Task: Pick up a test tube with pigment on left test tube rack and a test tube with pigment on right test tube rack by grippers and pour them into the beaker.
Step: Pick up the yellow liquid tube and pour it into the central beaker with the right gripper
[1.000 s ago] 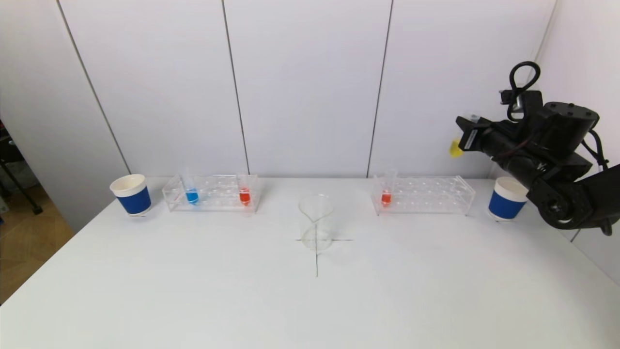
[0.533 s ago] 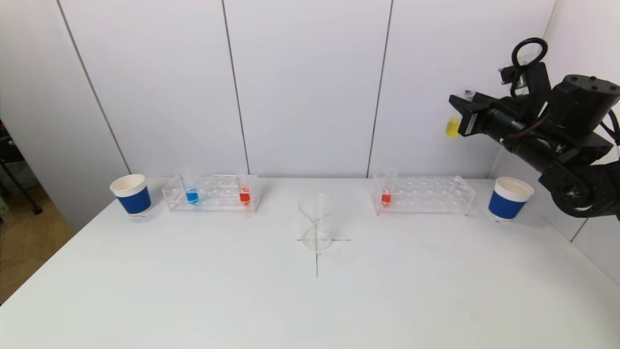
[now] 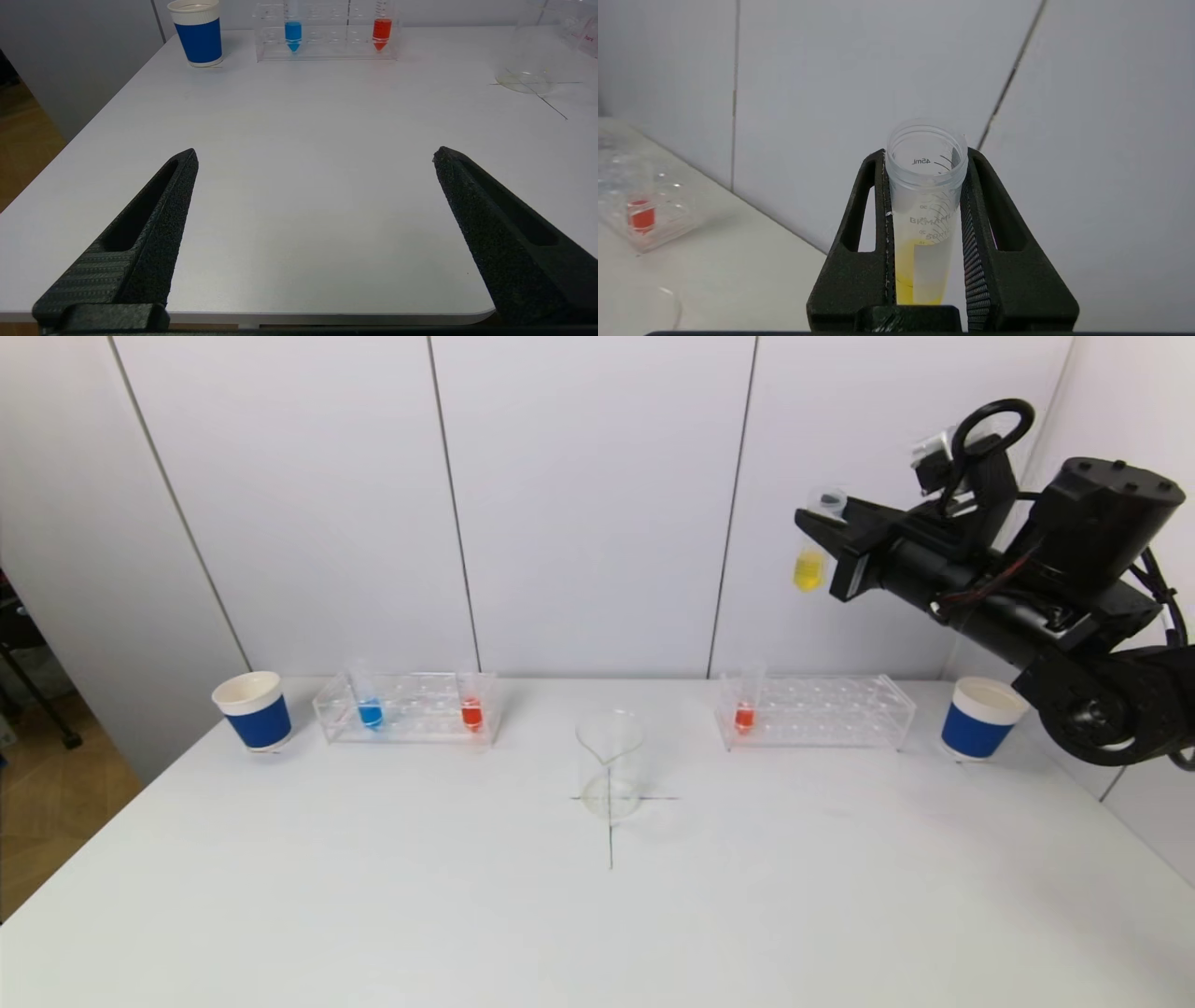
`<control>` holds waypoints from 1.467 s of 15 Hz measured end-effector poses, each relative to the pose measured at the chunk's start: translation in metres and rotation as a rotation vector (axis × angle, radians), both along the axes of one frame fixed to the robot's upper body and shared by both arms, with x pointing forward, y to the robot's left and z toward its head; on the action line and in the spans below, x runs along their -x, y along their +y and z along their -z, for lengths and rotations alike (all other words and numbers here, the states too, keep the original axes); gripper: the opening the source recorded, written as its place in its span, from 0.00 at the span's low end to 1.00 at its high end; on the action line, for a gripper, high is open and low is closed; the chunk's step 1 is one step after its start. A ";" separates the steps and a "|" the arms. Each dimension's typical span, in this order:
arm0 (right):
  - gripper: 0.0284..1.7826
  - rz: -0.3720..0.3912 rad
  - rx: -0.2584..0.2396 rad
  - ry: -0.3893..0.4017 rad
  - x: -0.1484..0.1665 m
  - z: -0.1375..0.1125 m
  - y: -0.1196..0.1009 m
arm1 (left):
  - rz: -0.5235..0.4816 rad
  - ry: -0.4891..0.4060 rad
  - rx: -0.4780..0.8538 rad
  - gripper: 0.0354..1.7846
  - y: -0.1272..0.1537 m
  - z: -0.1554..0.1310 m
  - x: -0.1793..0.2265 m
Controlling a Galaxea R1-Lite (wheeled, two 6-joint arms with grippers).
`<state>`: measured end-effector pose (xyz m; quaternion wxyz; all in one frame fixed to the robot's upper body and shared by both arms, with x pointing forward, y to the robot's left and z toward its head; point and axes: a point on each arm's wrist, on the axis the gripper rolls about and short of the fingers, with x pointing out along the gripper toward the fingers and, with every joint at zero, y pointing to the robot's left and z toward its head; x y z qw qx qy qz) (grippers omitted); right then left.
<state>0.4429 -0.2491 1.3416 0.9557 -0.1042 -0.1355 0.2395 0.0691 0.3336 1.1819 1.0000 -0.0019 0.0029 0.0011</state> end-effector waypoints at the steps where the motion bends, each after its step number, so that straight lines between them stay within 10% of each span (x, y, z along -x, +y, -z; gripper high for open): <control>1: 0.25 -0.040 0.024 -0.008 0.002 0.001 0.006 | 0.000 0.000 0.000 0.99 0.000 0.000 0.000; 22: 0.25 -0.303 0.397 -0.113 -0.041 0.085 0.089 | -0.001 0.000 0.000 0.99 0.000 0.000 0.000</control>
